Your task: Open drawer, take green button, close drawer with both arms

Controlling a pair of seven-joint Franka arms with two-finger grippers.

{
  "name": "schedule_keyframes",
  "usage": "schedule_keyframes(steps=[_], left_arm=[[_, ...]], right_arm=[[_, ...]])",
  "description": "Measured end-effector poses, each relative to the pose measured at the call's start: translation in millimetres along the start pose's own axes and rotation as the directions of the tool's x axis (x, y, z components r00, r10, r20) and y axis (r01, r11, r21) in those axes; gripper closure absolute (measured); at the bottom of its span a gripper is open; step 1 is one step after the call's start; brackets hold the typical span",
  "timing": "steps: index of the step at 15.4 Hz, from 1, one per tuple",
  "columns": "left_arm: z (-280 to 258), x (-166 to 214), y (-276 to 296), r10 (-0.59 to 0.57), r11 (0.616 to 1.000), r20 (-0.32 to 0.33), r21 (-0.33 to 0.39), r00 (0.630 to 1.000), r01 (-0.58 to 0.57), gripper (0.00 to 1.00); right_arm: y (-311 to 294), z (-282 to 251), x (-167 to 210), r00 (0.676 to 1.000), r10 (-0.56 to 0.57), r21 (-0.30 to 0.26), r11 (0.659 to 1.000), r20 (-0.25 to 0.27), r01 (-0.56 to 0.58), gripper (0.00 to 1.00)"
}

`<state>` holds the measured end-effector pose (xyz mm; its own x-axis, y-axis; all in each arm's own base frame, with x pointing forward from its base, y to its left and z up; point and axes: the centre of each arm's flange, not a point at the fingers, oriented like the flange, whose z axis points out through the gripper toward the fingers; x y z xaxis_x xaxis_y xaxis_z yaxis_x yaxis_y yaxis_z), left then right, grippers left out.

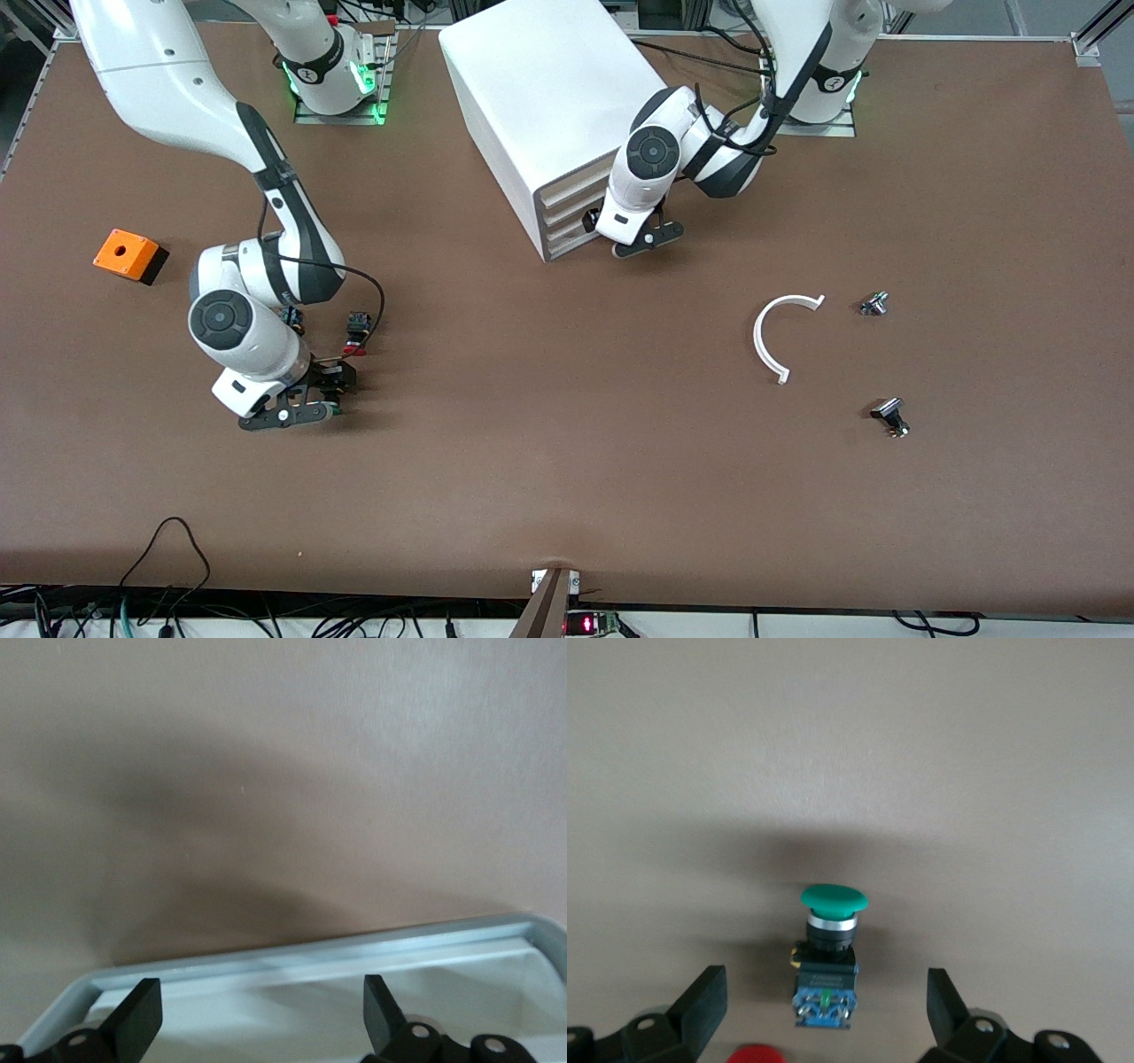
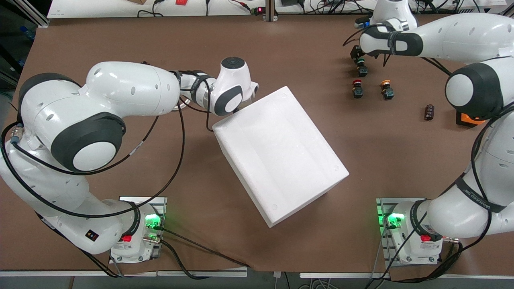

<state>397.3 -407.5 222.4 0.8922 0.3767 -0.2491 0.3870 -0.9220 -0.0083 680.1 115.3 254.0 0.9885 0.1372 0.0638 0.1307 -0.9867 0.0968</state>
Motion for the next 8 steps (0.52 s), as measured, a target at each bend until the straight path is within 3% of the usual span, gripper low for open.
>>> schedule_keyframes(steps=[2, 4, 6, 8], left_arm=[[-22.9, 46.6, -16.1, 0.063, 0.997, -0.029, -0.045, 0.998, -0.064, 0.0], [-69.4, 123.5, -53.7, 0.133, 0.985, -0.082, -0.1, 0.988, -0.141, 0.0], [-121.2, 190.2, -108.2, 0.182, 0.972, -0.119, -0.127, 0.976, -0.197, 0.0], [-170.0, 224.9, -152.8, 0.243, 0.959, -0.163, -0.111, 0.956, -0.263, 0.0]], right_arm=[[1.3, -30.0, 3.6, 0.999, 0.049, 0.037, 0.998, 0.0, -0.049, 0.0], [3.4, -53.3, 7.4, 0.997, 0.077, 0.059, 0.995, 0.005, -0.078, 0.0], [6.8, -69.7, 8.4, 0.993, 0.119, 0.057, 0.991, 0.02, -0.12, 0.0], [13.0, -95.0, 8.2, 0.982, 0.174, 0.042, 0.983, 0.067, -0.177, 0.0]])
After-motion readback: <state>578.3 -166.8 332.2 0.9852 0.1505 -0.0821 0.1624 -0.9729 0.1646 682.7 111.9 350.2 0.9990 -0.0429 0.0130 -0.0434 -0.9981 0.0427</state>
